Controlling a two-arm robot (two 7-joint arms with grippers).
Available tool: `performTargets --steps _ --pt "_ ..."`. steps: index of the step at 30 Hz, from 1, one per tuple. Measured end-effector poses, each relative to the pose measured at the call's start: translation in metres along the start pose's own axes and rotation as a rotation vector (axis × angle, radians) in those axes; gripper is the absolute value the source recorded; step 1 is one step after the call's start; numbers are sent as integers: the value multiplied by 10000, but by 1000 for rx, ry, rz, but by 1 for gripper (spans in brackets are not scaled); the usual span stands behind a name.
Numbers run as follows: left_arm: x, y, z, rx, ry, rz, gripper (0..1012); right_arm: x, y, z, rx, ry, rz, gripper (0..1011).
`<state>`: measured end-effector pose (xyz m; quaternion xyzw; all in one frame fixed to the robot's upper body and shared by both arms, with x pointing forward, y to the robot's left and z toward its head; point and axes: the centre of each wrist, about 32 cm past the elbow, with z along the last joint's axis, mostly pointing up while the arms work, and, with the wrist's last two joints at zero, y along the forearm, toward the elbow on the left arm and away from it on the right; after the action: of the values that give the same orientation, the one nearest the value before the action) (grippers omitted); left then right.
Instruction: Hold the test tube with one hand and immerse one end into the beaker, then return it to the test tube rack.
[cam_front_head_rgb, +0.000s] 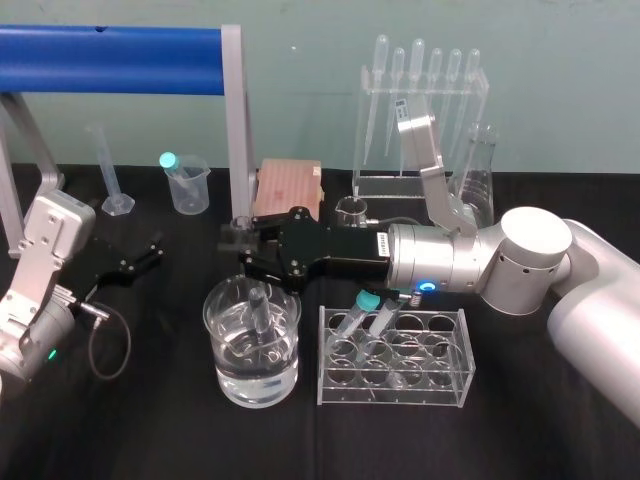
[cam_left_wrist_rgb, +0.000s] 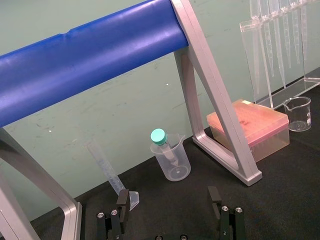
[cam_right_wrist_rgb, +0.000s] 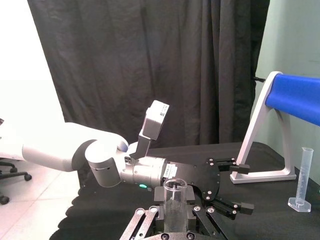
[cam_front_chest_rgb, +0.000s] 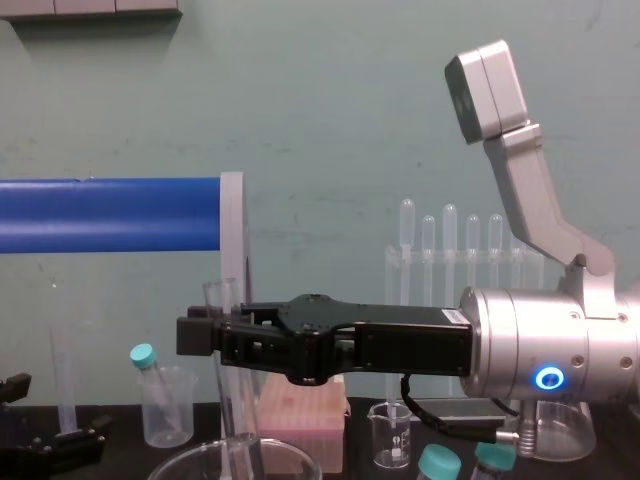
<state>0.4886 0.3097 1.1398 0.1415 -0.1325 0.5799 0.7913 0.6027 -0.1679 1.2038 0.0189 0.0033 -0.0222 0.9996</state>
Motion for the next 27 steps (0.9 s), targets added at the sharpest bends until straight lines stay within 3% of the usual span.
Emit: performTargets --steps 27 --pt "0 0 0 0 0 0 1000 0 0 0 0 0 0 228"
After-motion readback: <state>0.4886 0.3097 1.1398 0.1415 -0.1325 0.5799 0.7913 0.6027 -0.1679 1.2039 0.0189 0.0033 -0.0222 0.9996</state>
